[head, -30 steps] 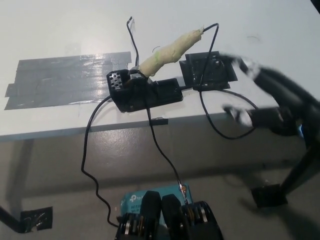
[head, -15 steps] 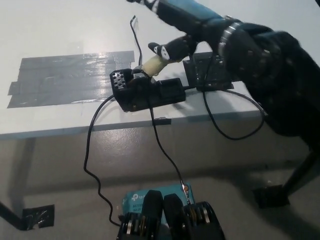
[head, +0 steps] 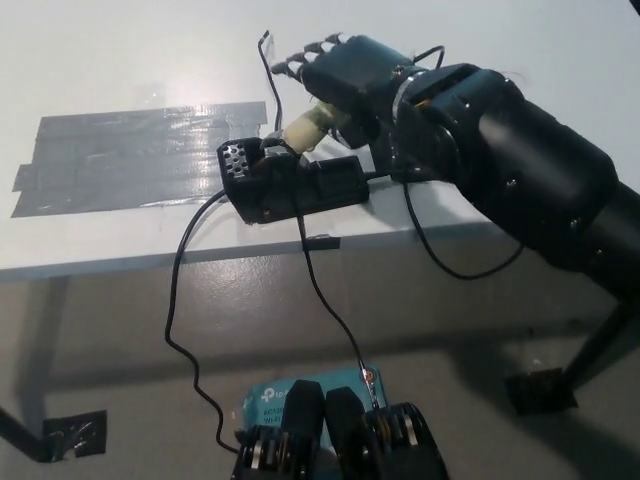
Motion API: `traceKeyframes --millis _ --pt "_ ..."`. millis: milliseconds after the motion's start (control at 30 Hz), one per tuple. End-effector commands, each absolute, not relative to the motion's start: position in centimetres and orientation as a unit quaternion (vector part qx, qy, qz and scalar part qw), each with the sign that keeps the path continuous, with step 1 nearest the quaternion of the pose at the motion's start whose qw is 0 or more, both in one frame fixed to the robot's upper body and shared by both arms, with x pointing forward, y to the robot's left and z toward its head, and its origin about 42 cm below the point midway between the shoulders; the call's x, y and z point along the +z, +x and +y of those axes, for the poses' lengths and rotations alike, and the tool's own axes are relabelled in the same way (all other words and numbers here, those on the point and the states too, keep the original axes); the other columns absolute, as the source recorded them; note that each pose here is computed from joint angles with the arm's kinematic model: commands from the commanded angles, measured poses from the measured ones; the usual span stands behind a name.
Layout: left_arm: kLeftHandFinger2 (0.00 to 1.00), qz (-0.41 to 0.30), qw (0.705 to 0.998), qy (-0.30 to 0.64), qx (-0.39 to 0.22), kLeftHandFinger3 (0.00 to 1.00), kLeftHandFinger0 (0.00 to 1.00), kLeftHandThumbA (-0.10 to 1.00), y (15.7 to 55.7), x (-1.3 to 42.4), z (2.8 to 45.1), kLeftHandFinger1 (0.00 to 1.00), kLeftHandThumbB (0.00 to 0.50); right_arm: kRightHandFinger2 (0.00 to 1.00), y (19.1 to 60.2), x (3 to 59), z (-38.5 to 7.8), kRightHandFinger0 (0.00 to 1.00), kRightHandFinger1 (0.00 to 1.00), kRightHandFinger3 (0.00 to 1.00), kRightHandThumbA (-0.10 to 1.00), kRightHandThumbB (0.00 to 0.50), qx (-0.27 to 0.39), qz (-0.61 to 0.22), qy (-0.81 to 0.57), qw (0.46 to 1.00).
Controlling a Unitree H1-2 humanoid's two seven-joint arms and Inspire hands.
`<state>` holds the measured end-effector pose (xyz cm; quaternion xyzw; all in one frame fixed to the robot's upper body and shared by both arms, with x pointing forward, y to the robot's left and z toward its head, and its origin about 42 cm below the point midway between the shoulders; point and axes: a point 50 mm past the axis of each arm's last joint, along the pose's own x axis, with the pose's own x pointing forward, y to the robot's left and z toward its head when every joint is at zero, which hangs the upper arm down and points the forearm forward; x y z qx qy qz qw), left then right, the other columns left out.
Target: The robot uses its right hand to grab the soldering gun kept on the middle of the table and pulls it out of its base and keep it on the right side of the base
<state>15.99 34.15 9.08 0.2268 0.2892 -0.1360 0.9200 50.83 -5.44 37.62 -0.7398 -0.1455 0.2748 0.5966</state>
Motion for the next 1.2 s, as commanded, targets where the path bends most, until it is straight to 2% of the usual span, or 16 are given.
traceKeyframes --millis 0,100,167,300,433,600,667,833,900,967,1000,1033,1067,1100,1133,1167 --pt "0.52 0.294 0.912 0.245 -0.149 0.84 0.33 0.55 15.5 9.7 34.5 0.41 0.212 1.00 50.7 39.3 -4.4 1.00 1.00 1.00 0.54 0.344 0.269 -0.147 -0.754 0.581" --pt "0.51 0.298 0.907 0.251 -0.159 0.81 0.32 0.56 15.6 9.4 34.2 0.40 0.226 1.00 50.8 38.4 -4.8 1.00 1.00 1.00 0.59 0.354 0.272 -0.122 -0.760 0.577" --pt "0.53 0.296 0.908 0.249 -0.159 0.80 0.32 0.58 15.7 9.5 34.3 0.40 0.244 1.00 51.1 38.2 -5.0 1.00 1.00 1.00 0.58 0.359 0.265 -0.111 -0.768 0.572" --pt "0.54 0.289 0.908 0.254 -0.167 0.77 0.34 0.58 16.1 9.8 34.0 0.42 0.228 1.00 52.6 37.9 -6.7 1.00 1.00 1.00 0.54 0.427 0.218 -0.073 -0.811 0.538" --pt "0.53 0.289 0.906 0.257 -0.173 0.83 0.33 0.60 16.2 9.7 33.7 0.40 0.233 1.00 53.4 37.2 -7.9 1.00 1.00 1.00 0.50 0.500 0.188 -0.035 -0.849 0.493" --pt "0.53 0.290 0.904 0.258 -0.177 0.77 0.35 0.60 16.2 9.5 33.5 0.40 0.245 1.00 53.9 36.8 -8.7 1.00 1.00 1.00 0.43 0.500 0.155 -0.021 -0.872 0.465" --pt "0.51 0.293 0.904 0.257 -0.176 0.70 0.30 0.60 16.2 9.4 33.6 0.37 0.260 1.00 54.1 36.7 -9.2 1.00 1.00 1.00 0.38 0.500 0.112 -0.061 -0.887 0.445" --pt "0.53 0.295 0.900 0.262 -0.186 0.73 0.30 0.63 16.4 9.2 33.3 0.37 0.267 1.00 53.7 36.5 -8.8 1.00 1.00 1.00 0.40 0.500 0.091 -0.074 -0.889 0.443" --pt "0.54 0.297 0.897 0.267 -0.188 0.74 0.35 0.63 16.2 9.0 33.1 0.40 0.247 1.00 53.7 35.7 -8.6 1.00 1.00 1.00 0.43 0.500 0.078 -0.097 -0.898 0.423" --pt "0.53 0.297 0.898 0.265 -0.188 0.73 0.34 0.63 16.1 9.0 33.1 0.40 0.252 1.00 53.4 35.2 -8.7 1.00 1.00 1.00 0.38 0.500 0.064 -0.135 -0.896 0.418" --pt "0.52 0.298 0.897 0.266 -0.189 0.71 0.34 0.62 16.1 8.9 33.0 0.40 0.250 1.00 53.1 34.9 -8.9 1.00 1.00 1.00 0.26 0.432 0.062 -0.162 -0.878 0.446" --pt "0.50 0.297 0.897 0.267 -0.189 0.73 0.32 0.63 16.0 8.9 32.9 0.37 0.256 0.65 53.0 34.7 -9.0 0.67 0.54 1.00 0.03 0.264 0.063 -0.175 -0.864 0.469" --pt "0.51 0.297 0.898 0.267 -0.187 0.74 0.31 0.63 16.0 8.9 32.9 0.36 0.264 0.28 52.9 34.4 -9.0 0.23 0.12 1.00 -0.09 0.162 0.060 -0.197 -0.838 0.506" --pt "0.51 0.296 0.898 0.267 -0.186 0.73 0.30 0.63 15.9 9.0 32.9 0.36 0.265 0.22 52.8 34.2 -9.0 0.10 0.04 1.00 -0.10 0.144 0.055 -0.206 -0.833 0.511" --pt "0.52 0.296 0.900 0.261 -0.184 0.73 0.31 0.62 16.0 8.9 32.9 0.37 0.263 0.10 52.8 33.9 -9.1 0.00 0.00 1.00 -0.10 0.045 0.058 -0.236 -0.822 0.515" --pt "0.53 0.294 0.900 0.264 -0.186 0.74 0.31 0.62 16.1 9.0 32.9 0.37 0.253 0.04 52.8 33.8 -9.2 0.00 0.00 1.00 -0.10 0.070 0.051 -0.258 -0.820 0.509"
